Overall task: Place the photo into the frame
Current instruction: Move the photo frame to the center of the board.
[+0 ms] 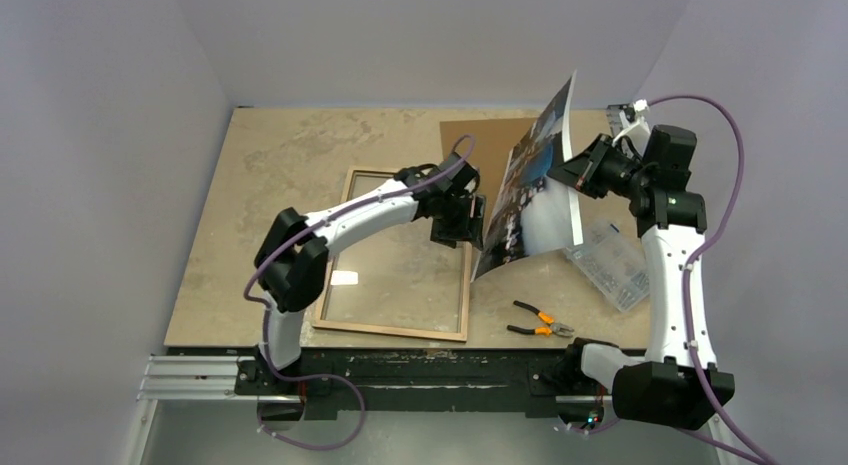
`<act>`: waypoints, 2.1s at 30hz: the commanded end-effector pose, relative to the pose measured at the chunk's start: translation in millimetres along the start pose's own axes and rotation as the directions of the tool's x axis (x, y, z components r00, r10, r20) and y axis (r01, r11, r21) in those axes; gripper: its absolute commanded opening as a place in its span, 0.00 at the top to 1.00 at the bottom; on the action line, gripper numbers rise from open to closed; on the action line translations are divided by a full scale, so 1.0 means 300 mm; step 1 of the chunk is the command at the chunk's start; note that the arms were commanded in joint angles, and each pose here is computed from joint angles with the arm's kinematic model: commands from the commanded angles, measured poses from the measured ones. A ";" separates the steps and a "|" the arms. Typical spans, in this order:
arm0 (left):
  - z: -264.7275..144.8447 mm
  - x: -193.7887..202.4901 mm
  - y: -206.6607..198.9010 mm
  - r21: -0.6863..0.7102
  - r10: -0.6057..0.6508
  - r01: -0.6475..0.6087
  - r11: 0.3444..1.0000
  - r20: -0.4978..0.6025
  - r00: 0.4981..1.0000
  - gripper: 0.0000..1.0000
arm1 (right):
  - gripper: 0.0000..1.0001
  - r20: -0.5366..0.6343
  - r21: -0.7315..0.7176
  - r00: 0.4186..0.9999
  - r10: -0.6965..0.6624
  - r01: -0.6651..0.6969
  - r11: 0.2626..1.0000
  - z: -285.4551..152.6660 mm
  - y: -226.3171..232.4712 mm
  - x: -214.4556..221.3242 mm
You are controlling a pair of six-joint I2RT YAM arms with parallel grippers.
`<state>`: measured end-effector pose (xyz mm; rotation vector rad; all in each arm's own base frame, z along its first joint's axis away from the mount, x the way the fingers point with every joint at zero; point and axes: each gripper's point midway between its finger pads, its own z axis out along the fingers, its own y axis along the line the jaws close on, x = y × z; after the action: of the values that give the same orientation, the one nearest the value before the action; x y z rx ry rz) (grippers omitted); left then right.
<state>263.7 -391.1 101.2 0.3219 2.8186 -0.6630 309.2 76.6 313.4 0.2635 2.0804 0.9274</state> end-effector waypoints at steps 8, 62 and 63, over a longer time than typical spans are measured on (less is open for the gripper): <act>-0.254 -0.087 0.319 0.181 -0.262 0.236 0.955 0.134 0.956 0.38 | 1.00 -0.025 -0.125 1.000 -0.017 0.014 0.992 -0.005 0.062 0.019; -0.250 0.227 0.963 -0.500 -0.468 0.447 0.742 0.091 0.879 0.61 | 1.00 -0.091 -0.152 0.995 0.037 -0.051 0.987 0.032 0.014 0.098; -0.250 0.231 0.963 -0.501 -0.472 0.449 0.740 0.089 0.877 0.64 | 1.00 -0.093 -0.156 0.995 0.037 -0.051 0.986 0.032 0.016 0.099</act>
<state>261.0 -87.1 29.8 -0.4429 2.9884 0.0982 299.2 96.6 282.8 0.2291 2.1164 1.1229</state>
